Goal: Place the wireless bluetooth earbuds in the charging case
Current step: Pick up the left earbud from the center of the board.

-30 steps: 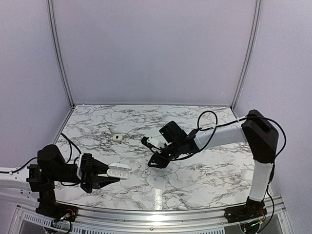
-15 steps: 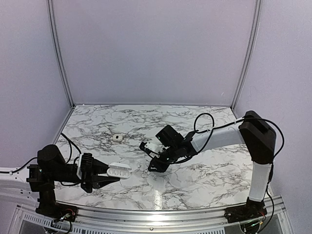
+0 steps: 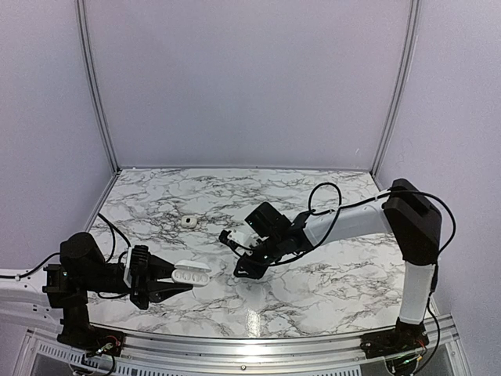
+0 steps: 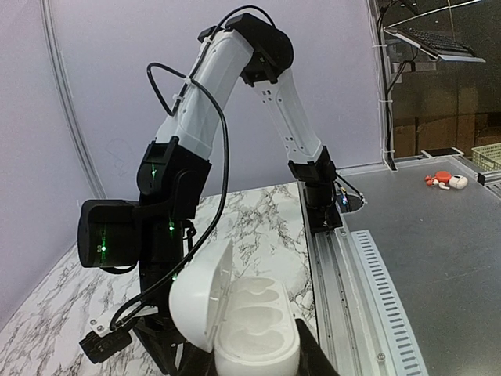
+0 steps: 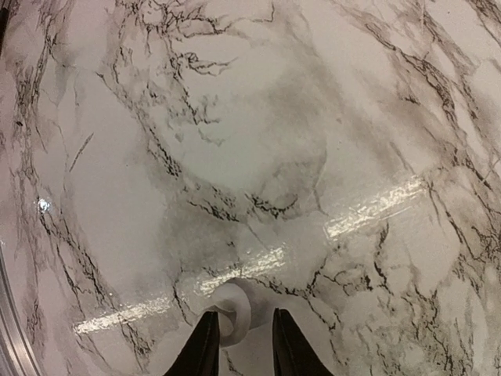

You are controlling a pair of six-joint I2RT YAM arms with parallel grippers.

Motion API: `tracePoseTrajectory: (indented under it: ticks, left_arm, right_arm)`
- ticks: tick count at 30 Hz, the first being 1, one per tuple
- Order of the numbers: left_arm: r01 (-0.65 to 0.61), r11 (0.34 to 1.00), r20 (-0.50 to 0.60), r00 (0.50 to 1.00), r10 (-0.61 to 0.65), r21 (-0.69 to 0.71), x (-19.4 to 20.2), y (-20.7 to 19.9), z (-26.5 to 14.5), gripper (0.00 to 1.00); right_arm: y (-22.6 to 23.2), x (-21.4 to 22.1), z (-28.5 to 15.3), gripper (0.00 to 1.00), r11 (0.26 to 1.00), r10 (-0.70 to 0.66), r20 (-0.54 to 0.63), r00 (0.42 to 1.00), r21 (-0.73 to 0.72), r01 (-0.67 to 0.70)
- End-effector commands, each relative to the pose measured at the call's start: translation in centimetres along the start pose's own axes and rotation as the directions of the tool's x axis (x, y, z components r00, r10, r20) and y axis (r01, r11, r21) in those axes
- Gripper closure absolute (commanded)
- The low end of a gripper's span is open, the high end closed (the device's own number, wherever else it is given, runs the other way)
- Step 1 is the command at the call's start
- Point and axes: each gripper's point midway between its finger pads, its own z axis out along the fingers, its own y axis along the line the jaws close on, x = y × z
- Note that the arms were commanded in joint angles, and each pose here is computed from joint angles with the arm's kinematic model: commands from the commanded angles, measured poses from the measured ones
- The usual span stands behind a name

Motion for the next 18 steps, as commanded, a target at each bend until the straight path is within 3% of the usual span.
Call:
tracePoseTrajectory:
  ticks: [1,18]
  left_arm:
    - [-0.020,1.000,0.031,0.999,0.021,-0.016,-0.6,0.2,-0.2,1.00]
    - [-0.021,1.000,0.033,0.999,0.022,-0.021,-0.7,0.3,-0.2,1.00]
  right_arm:
    - [0.6,0.1,0.6,0.76,1.000,-0.015,-0.027,1.000,-0.004,0.015]
    - [1.6,0.7,1.2,0.89,0.999,-0.023,-0.061,0.998,-0.029,0.021]
